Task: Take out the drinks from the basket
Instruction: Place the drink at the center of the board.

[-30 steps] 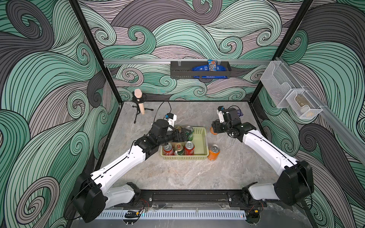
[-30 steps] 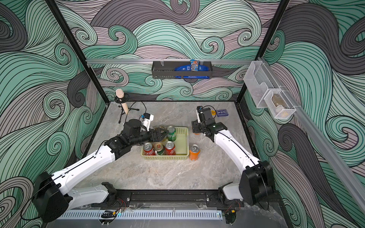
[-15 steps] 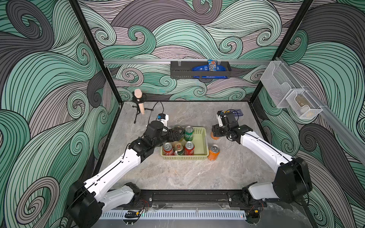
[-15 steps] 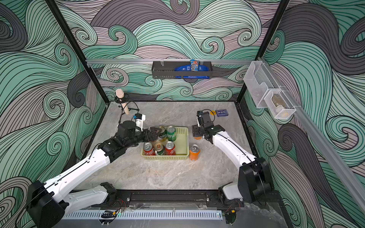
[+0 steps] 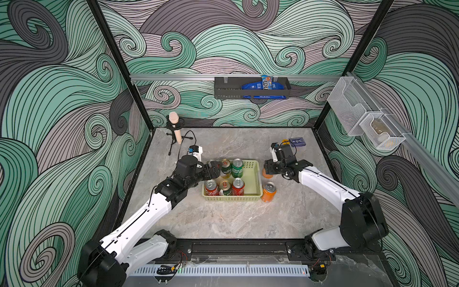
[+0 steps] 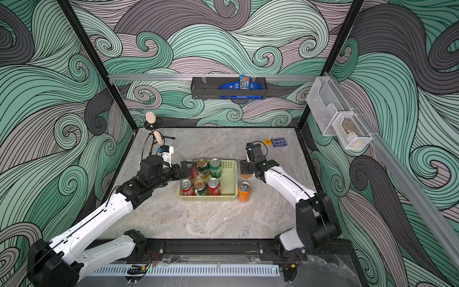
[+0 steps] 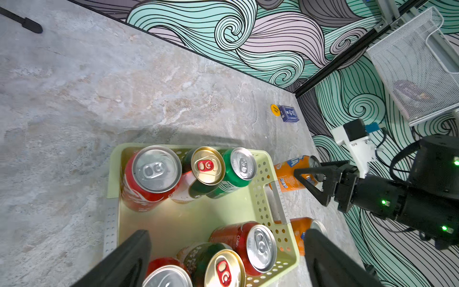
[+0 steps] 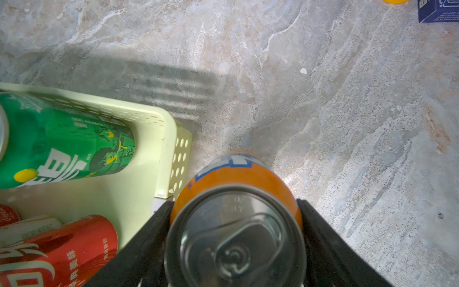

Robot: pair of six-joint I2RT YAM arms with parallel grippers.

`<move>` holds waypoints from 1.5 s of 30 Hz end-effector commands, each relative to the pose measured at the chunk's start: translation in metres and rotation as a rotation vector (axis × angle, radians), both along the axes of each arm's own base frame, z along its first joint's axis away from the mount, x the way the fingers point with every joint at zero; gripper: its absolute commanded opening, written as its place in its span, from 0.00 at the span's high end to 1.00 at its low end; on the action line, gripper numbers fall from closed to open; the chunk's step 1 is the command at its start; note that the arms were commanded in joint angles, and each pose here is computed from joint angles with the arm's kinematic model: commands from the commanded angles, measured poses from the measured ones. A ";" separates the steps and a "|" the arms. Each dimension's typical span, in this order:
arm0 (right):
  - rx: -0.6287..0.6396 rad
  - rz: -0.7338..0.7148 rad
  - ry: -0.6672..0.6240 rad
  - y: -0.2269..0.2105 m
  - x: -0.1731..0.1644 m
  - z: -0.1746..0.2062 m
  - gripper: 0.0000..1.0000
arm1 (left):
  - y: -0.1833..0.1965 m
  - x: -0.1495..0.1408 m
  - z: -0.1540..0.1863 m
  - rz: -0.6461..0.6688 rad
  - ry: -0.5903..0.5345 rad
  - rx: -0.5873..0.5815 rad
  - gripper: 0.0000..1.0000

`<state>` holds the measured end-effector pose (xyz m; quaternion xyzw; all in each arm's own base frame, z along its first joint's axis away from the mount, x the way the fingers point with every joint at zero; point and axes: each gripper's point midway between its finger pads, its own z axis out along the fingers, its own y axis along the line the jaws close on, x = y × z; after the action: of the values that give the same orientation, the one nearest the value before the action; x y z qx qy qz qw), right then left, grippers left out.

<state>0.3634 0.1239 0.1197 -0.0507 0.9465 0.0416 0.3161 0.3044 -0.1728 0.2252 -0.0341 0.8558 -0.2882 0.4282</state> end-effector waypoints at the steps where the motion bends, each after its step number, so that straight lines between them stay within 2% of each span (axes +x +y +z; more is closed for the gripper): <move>1: 0.041 0.000 -0.078 0.011 0.014 0.013 0.48 | 0.021 0.004 -0.003 0.052 0.001 0.058 0.01; 7: 0.035 0.001 -0.072 0.014 0.014 0.005 0.47 | 0.040 0.007 -0.012 0.081 0.012 0.053 0.01; 21: 0.007 0.007 -0.031 0.024 0.008 -0.018 0.45 | 0.038 0.007 -0.020 0.049 0.022 0.055 0.01; 24: 0.005 0.010 -0.031 0.026 0.007 -0.018 0.40 | 0.038 0.007 -0.019 0.047 0.020 0.061 0.01; 29: 0.014 0.014 -0.032 0.027 0.005 -0.016 0.26 | 0.038 0.006 -0.018 0.045 0.013 0.056 0.01; 38: 0.028 0.020 -0.046 0.028 0.003 -0.009 0.21 | 0.039 0.004 -0.018 0.045 0.018 0.058 0.01; 45: 0.057 0.017 -0.116 0.028 0.005 0.020 0.13 | 0.041 0.000 -0.012 0.046 0.011 0.058 0.01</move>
<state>0.3659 0.1483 0.1159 -0.0566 0.9374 0.0530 0.3394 0.3058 -0.1336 0.2000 -0.0518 0.8709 -0.2505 0.4196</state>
